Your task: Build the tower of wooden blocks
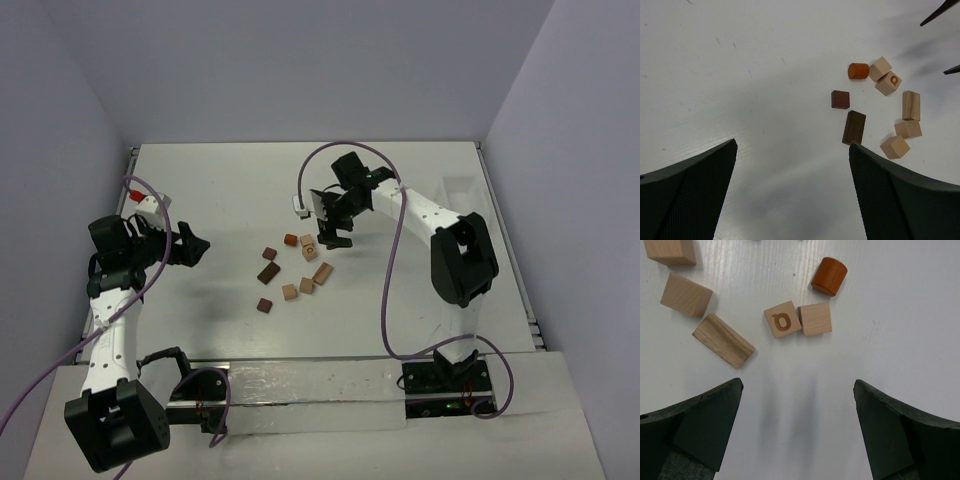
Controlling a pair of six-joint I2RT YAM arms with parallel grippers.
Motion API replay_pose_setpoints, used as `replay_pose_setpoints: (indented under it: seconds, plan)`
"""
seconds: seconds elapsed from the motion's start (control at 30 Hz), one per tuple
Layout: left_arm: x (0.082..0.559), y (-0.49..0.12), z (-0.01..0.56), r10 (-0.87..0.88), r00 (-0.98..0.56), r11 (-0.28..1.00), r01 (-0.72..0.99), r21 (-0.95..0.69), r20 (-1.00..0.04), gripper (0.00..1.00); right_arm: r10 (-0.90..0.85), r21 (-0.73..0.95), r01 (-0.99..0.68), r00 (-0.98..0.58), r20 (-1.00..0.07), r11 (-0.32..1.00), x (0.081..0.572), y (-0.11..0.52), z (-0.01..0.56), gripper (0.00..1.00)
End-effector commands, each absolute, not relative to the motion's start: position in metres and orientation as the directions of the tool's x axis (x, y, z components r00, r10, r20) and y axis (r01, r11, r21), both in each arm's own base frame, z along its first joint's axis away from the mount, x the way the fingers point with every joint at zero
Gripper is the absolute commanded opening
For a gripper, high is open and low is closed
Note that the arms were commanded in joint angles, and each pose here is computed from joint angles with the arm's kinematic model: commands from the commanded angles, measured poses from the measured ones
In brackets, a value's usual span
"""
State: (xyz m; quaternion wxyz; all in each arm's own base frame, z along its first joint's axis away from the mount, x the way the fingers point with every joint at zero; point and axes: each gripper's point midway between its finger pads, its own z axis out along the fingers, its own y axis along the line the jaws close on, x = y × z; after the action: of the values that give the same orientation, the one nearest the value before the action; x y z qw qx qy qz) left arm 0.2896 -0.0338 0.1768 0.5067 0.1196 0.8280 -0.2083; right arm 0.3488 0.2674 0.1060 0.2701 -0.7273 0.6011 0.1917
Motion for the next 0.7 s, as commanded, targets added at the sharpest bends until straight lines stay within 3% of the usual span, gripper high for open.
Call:
replay_pose_setpoints:
  seconds: [0.0, 0.67]
  plan:
    - [0.292, -0.033, 0.186, -0.003, -0.420, 0.881, 0.428, -0.201, -0.908, 0.99, -0.701, -0.214, -0.944, 0.329, -0.633, -0.250, 0.352, 0.286, 0.111, 1.00]
    - [0.295, -0.031, 0.180, -0.012, -0.435, 0.884, 0.416, -0.213, -0.900, 0.99, -0.762, -0.111, -0.963, 0.262, -0.592, -0.245, 0.355, 0.311, 0.067, 1.00]
